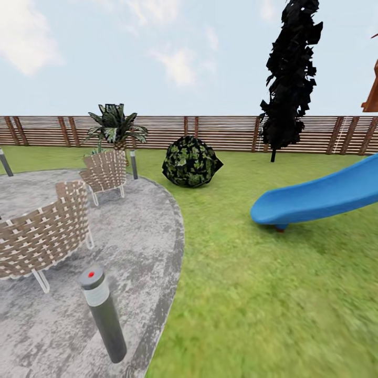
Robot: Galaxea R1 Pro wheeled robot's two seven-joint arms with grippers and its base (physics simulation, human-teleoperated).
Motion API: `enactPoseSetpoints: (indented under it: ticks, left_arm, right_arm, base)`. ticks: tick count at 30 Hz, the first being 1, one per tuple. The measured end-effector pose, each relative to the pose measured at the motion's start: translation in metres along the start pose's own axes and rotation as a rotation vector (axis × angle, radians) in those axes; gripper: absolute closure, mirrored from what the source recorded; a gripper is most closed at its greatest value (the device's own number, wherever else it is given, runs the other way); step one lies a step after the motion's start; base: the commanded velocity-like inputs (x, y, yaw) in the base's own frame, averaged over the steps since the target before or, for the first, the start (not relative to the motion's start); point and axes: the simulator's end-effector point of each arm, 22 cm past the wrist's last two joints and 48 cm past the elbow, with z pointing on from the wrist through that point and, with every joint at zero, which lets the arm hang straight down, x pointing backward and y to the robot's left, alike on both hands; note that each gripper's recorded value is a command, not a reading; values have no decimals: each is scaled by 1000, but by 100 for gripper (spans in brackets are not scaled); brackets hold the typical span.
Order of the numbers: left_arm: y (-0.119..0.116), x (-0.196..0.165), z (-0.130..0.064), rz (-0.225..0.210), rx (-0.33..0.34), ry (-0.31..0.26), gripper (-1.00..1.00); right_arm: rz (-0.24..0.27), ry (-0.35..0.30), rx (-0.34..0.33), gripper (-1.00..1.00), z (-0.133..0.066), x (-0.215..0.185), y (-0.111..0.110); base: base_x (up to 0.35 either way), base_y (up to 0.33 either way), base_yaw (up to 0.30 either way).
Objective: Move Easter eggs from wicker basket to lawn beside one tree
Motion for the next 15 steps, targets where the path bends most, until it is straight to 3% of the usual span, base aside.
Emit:
enactPoseSetpoints:
  ticks: [15]
  left_arm:
    - [1, 0, 0, 0, -1, -1, -100]
  right_arm:
    - [0, 0, 0, -100, 0, 0, 0]
  base:
    - [329, -128, 0]
